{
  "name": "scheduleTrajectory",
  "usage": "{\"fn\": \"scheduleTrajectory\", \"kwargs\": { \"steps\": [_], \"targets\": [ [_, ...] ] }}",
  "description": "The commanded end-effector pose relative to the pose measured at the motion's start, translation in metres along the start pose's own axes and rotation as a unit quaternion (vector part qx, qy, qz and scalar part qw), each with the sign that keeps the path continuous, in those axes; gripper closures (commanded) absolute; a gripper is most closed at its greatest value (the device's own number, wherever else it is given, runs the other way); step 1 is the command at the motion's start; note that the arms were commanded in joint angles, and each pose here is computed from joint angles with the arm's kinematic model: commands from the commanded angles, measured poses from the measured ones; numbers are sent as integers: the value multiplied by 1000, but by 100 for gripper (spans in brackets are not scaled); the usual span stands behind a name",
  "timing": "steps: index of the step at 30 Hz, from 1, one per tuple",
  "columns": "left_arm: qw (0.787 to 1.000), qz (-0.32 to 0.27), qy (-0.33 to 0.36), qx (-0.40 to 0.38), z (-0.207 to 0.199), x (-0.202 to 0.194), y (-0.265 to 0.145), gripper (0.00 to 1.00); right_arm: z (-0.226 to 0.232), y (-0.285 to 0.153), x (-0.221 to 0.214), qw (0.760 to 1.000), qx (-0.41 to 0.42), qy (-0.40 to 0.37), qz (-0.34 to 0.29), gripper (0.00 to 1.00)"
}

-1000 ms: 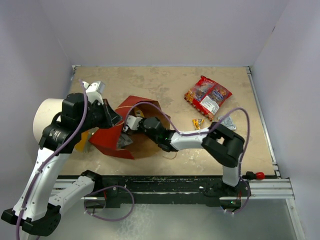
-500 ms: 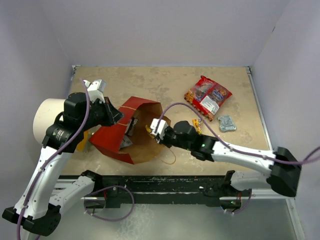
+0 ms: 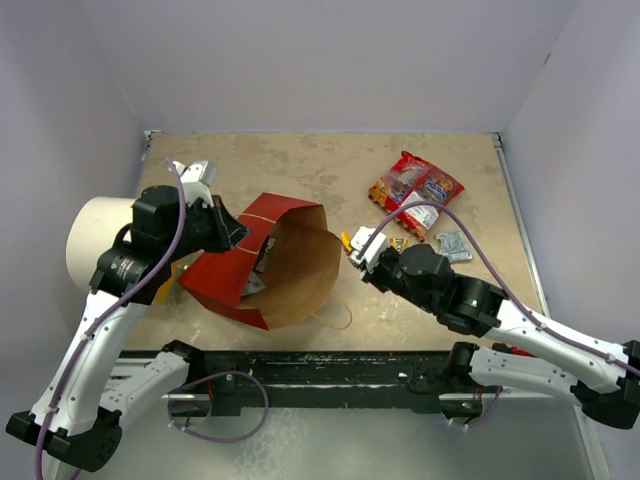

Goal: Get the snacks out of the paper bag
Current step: Place the snack at the center of the board.

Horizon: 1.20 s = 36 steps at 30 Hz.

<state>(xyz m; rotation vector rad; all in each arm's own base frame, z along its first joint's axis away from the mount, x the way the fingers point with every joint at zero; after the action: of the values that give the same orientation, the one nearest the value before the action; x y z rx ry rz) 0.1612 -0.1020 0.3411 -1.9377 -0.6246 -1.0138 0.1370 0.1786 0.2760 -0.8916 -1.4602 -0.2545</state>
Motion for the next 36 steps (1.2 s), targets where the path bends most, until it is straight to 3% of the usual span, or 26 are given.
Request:
{"fn": "scheduleTrajectory", "kwargs": {
  "steps": [1,6,13,22,32,36],
  "targets": [
    [1000,-26,12,1,-1,6,-2,100,-22,-21,22,992,-110,32,-60,100],
    [1000,-26,12,5,0,5,-5,100,-46,-23,14,946,-280,134,-91,100],
    [1000,-22,13,-1,-2,4,-7,100,-93,-4,-21,873,-364,306,-109,100],
    [1000,-19,8,-11,-5,5,-12,100,-124,18,-88,818,-416,393,-53,100],
    [1000,-17,8,-16,-6,4,-13,100,-132,11,-127,754,-413,507,-65,100],
    [1000,-16,4,-23,-6,3,-9,100,-133,11,-144,717,-410,558,-81,100]
  ]
}}
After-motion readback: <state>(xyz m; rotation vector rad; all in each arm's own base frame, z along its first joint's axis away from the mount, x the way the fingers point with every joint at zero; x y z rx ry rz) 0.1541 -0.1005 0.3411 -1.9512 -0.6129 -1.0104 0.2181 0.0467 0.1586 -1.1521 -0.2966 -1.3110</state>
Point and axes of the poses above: each gripper's point midway between its finger pads, its own y axis out along the fingers, its own z axis along the line the jaws close on, x = y × z, the point moved 9 cm from there along -y, back along the fingers, and after that the axes turned 12 degrees about y, right-handed, at the moved point
